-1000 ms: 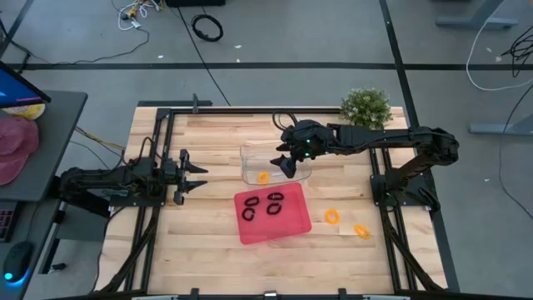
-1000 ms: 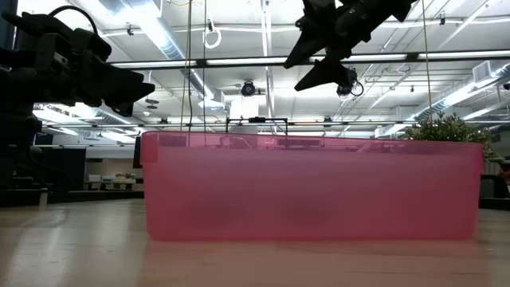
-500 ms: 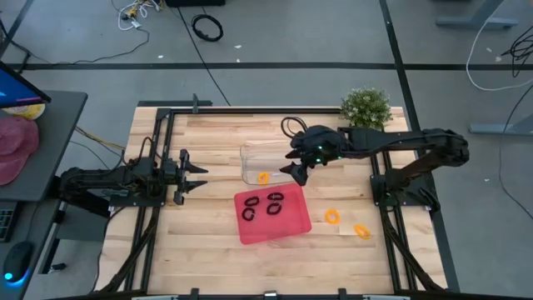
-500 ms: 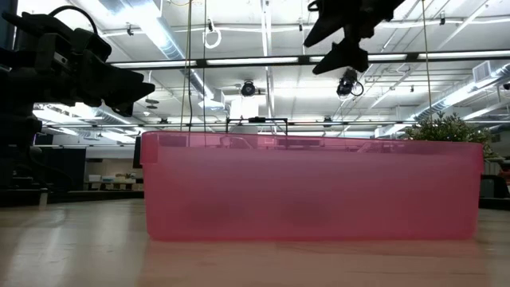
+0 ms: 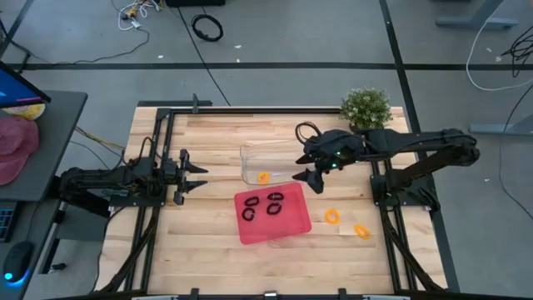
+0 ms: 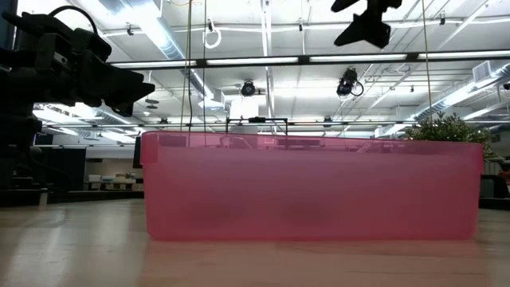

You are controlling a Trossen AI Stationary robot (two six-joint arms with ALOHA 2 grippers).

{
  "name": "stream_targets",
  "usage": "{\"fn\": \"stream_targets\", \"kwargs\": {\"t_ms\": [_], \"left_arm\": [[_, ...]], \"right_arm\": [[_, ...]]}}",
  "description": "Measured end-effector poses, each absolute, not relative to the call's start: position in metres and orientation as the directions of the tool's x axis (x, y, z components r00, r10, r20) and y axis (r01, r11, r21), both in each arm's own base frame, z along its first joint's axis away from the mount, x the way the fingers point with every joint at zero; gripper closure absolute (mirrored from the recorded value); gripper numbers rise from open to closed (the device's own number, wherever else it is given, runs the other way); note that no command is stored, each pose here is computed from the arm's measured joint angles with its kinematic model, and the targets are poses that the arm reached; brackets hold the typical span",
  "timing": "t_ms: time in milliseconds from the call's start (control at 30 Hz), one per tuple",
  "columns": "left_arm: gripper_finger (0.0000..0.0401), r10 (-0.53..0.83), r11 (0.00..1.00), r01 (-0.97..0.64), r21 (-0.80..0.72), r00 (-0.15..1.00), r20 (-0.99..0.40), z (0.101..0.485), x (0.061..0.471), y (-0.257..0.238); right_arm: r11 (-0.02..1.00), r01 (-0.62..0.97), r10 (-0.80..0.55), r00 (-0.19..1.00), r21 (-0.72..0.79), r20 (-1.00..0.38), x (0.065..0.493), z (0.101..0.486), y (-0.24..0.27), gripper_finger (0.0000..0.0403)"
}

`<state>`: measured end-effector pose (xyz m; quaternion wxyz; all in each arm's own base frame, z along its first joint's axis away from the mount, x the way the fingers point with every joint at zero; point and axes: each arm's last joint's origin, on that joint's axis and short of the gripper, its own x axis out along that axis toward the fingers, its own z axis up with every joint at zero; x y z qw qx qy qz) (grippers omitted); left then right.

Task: Sort spring keychains
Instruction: Put the bottom yellow spring keychain into the transparent bin

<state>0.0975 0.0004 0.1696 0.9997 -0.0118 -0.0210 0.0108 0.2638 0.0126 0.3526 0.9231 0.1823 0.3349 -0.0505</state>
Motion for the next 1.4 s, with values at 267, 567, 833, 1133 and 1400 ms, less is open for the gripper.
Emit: {"fn": "stream_targets", "kwargs": {"t_ms": [267,567,833,1133,1400], "left_arm": [[0.0229,0.022,0.999,-0.021,-0.024,0.999,0.042,0.17,0.098,0.0],[0.0229,0.022,0.999,-0.021,-0.024,0.999,0.041,0.17,0.098,0.0],[0.0229,0.022,0.999,-0.021,-0.024,0.999,0.041,0.17,0.098,0.0],[0.0229,0.022,0.999,-0.021,-0.024,0.999,0.042,0.17,0.097,0.0],[0.0229,0.022,0.999,-0.021,-0.024,0.999,0.041,0.17,0.098,0.0]], "right_arm": [[0.945,0.264,-0.077,0.753,0.192,-0.654,0.245,0.397,0.033,0.0119],[0.927,0.326,-0.077,0.651,0.186,-0.755,0.227,0.398,0.045,0.0119],[0.917,0.36,-0.064,0.558,0.173,-0.827,0.214,0.391,0.057,0.0119],[0.888,0.445,-0.086,0.406,0.114,-0.91,0.196,0.383,0.064,0.0133],[0.883,0.45,-0.065,0.398,0.133,-0.915,0.191,0.383,0.074,0.0151]]}}
